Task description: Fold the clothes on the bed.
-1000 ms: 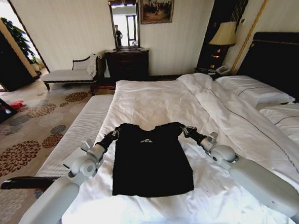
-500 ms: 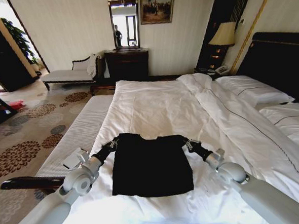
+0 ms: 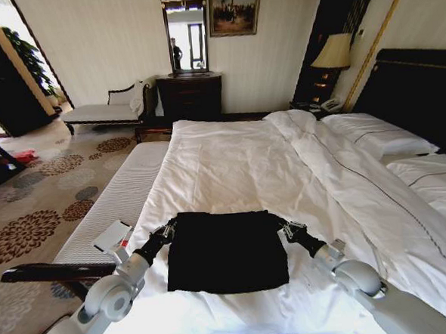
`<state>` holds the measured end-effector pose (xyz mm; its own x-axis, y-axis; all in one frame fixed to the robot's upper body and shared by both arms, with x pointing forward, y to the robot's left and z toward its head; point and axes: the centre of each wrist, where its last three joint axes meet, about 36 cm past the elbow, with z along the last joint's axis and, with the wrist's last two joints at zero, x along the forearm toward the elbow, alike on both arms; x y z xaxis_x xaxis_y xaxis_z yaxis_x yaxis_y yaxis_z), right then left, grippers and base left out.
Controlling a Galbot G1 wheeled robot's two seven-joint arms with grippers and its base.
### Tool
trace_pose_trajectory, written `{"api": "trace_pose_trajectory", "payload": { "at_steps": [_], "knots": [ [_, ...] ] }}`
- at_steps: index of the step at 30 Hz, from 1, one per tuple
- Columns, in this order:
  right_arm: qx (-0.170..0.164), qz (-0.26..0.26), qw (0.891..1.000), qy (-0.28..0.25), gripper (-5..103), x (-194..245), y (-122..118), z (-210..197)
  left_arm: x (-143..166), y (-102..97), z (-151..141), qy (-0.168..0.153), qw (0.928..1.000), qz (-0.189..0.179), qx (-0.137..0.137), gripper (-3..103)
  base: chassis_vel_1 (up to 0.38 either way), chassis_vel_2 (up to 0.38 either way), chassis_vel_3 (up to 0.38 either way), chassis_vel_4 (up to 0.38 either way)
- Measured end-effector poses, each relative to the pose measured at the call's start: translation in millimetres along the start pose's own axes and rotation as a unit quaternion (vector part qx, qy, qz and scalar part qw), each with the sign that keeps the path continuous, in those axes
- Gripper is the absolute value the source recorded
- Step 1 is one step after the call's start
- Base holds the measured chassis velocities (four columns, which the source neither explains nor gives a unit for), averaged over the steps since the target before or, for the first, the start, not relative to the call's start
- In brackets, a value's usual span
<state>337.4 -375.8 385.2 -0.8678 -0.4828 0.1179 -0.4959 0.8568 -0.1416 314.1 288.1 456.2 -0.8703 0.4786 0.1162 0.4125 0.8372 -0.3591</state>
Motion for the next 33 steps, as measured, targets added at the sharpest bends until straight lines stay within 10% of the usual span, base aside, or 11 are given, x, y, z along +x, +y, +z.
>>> {"api": "trace_pose_trajectory", "payload": {
  "at_steps": [33],
  "knots": [
    [-0.021, -0.012, 0.999, 0.040, 0, 41.3, 42.0, 43.4, 45.5, -10.7, 65.7, 0.047, 0.9986, -0.026, 0.002, 0, 0.000, 0.000, 0.000, 0.000]
  ]
}}
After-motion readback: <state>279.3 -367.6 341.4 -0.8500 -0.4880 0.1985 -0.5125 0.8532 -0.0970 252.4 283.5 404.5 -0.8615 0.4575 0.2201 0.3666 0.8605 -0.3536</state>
